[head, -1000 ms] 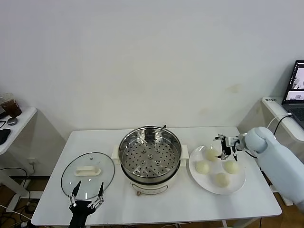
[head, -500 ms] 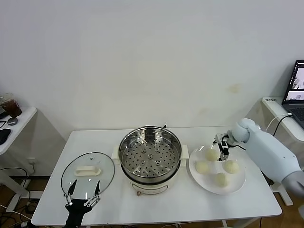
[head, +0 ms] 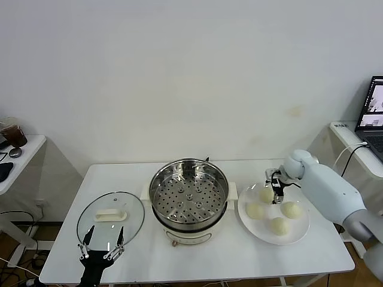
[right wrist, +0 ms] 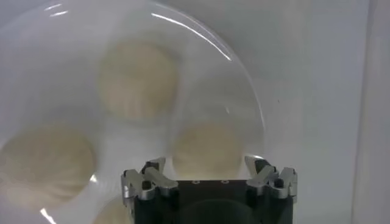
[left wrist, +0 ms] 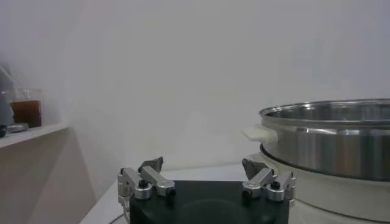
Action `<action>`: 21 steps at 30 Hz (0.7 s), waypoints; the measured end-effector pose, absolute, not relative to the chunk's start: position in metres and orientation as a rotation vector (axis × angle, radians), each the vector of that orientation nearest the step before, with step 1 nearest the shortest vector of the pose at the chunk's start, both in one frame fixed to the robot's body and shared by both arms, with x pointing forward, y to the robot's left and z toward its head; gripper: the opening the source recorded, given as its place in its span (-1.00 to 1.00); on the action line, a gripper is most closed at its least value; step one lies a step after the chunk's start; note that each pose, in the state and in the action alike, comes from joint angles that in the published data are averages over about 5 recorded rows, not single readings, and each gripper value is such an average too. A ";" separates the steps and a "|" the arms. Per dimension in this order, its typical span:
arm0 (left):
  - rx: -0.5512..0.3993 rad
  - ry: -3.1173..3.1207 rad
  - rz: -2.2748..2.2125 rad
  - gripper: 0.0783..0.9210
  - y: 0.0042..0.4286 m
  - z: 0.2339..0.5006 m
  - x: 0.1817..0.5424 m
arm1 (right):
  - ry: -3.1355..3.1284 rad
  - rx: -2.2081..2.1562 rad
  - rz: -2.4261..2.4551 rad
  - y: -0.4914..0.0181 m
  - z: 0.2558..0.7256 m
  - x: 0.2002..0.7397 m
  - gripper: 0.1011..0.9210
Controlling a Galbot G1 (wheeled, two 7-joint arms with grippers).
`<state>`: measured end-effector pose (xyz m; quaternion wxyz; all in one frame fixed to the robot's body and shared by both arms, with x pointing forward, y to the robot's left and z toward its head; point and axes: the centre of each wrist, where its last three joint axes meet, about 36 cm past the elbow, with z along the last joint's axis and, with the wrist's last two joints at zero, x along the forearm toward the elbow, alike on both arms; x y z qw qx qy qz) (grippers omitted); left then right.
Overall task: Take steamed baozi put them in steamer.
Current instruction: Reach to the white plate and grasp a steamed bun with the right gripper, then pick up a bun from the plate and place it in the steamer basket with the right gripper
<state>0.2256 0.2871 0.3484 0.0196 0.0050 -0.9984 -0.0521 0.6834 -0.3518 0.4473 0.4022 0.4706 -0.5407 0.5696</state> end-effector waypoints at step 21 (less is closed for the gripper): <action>0.013 -3.103 -0.163 0.77 0.288 0.349 0.226 | -1.354 1.186 1.460 -0.353 0.464 0.686 -0.05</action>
